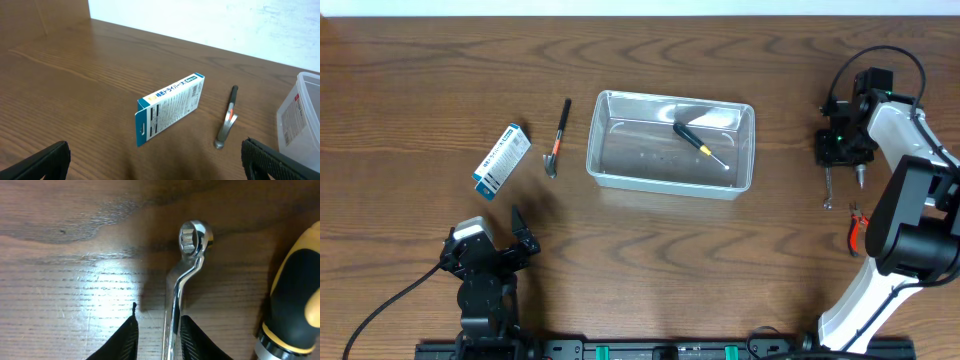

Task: Pack container
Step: 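Move the right gripper to the silver wrench and grasp it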

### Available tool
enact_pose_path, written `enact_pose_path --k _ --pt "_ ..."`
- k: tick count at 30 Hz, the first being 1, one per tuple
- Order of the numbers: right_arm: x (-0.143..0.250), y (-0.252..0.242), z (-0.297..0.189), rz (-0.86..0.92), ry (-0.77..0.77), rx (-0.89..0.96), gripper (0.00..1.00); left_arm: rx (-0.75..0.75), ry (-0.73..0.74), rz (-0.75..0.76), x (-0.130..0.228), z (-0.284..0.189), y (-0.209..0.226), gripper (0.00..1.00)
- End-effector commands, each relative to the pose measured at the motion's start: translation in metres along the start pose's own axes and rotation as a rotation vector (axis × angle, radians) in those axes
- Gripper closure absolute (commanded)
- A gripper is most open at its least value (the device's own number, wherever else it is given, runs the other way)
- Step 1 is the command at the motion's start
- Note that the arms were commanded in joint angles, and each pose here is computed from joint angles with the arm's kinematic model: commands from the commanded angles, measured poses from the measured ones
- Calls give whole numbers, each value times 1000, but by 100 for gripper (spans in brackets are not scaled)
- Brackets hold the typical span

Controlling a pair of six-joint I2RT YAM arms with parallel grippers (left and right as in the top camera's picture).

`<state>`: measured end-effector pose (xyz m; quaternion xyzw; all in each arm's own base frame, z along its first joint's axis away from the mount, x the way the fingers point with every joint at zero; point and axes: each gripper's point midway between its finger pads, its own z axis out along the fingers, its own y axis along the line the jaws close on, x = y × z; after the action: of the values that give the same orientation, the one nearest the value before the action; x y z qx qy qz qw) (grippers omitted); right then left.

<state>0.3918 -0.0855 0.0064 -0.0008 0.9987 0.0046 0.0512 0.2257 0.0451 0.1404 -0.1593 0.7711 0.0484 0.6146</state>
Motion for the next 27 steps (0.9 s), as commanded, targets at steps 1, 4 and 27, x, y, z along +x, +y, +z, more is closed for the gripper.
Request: enact_pose_path --k 1,4,27 --pt "6 -3 10 -5 28 0 69 -12 21 12 10 3 3 2" --pt "9 -3 18 -4 47 -4 68 -12 21 12 10 3 3 2" --pt "4 -6 11 28 45 18 99 -12 21 12 10 3 3 2"
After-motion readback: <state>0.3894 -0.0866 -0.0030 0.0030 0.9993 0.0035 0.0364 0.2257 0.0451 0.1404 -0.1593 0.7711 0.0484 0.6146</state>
